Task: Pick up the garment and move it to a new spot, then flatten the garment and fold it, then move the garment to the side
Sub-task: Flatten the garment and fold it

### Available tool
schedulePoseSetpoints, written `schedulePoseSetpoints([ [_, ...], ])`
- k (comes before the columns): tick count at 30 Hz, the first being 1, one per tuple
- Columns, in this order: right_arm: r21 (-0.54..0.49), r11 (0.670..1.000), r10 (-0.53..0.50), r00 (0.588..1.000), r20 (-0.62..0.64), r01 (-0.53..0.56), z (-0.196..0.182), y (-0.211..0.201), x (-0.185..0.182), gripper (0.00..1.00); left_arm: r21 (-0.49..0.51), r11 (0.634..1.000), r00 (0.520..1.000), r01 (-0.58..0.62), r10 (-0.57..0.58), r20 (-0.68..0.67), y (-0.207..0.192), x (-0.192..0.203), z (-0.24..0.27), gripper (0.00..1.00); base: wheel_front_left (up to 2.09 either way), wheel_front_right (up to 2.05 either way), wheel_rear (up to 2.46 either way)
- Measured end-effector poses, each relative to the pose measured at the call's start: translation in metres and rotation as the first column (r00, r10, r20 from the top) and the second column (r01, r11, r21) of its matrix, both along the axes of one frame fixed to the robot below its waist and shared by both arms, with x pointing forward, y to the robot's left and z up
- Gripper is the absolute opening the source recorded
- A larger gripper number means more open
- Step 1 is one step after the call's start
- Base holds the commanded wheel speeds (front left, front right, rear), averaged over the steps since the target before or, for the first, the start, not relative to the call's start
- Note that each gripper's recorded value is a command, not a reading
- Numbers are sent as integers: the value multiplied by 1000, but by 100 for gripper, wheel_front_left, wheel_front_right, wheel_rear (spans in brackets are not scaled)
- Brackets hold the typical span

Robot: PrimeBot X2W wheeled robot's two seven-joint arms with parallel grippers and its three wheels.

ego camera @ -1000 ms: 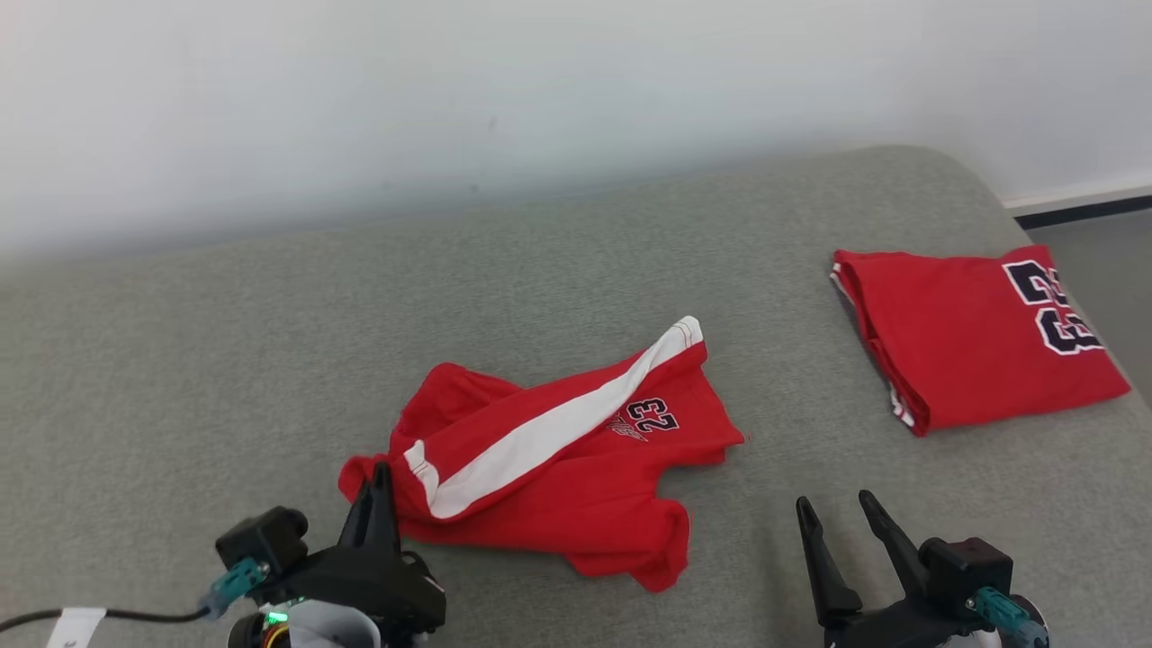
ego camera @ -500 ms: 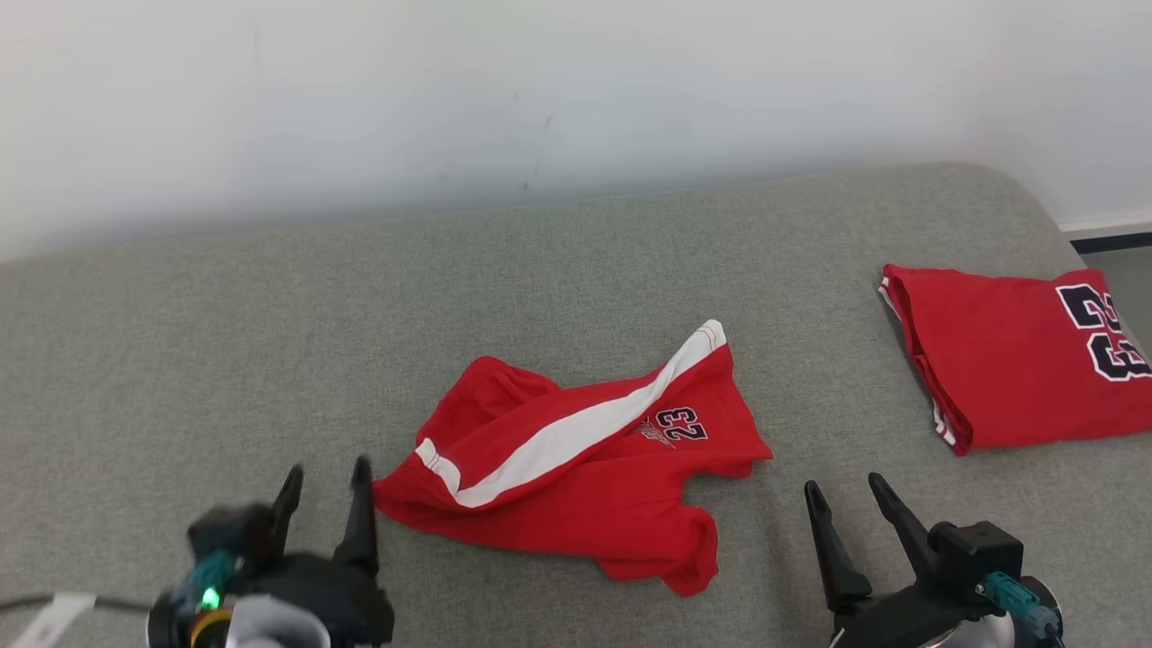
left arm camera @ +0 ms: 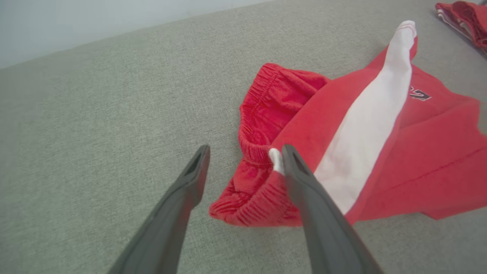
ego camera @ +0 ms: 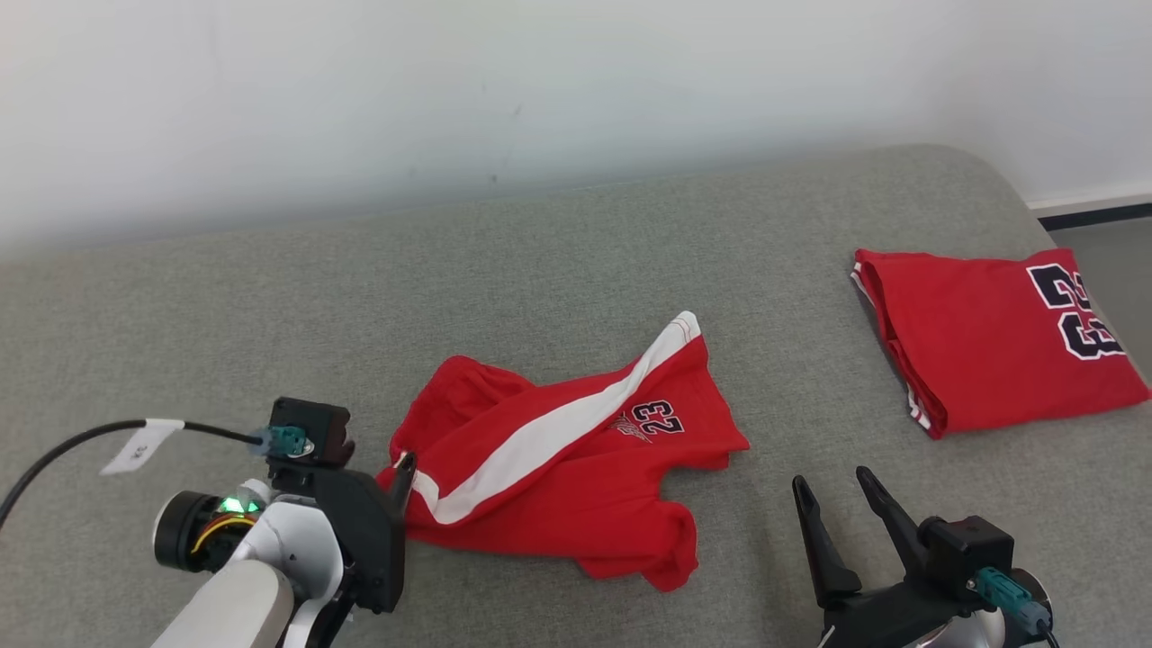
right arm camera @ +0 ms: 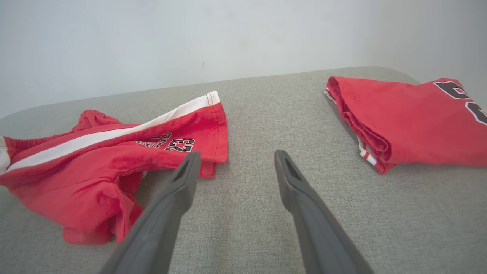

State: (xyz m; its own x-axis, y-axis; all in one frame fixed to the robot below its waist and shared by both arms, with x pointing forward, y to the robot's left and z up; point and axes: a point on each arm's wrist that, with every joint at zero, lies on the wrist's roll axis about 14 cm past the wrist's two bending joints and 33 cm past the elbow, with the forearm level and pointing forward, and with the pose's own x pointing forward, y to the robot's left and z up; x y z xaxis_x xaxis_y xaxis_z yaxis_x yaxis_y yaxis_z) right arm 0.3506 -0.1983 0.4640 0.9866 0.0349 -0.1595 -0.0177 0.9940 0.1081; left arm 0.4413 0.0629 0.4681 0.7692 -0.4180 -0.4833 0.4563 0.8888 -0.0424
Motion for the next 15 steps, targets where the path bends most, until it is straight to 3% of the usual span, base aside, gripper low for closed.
schedulePoseSetpoints([
  [1,1,1000,-6,1000,0,6,0,-1,-1,100,-8,1000,1000,9,-9,-20,-3,-1,0,77,0,0,0],
  [3,1,1000,-15,1000,-2,15,-2,-4,-2,100,-2,1000,998,25,-25,-62,-8,-5,-4,67,0,0,0],
  [4,1,1000,-19,1000,-3,19,-2,-5,-2,100,10,999,996,30,-30,-80,-9,-7,-6,67,0,0,0],
  [6,1,1000,-23,1000,-6,23,-3,-7,-3,100,30,999,991,43,-38,-126,-8,-12,-13,49,0,0,0],
  [8,2,1000,-24,1000,-8,24,-4,-7,-3,100,42,998,989,49,-43,-141,-6,-15,-13,41,0,0,0],
  [9,2,1000,-23,1000,-8,23,-4,-6,-2,100,43,998,989,53,-46,-142,-6,-16,-11,10,0,0,0],
  [10,2,1000,-22,1000,-8,22,-4,-6,-2,100,43,997,988,57,-50,-145,-7,-17,-11,0,0,0,0],
  [15,5,1000,-8,1000,-7,8,-4,-1,0,100,15,998,984,53,-50,-172,-6,-27,-11,0,0,0,0],
])
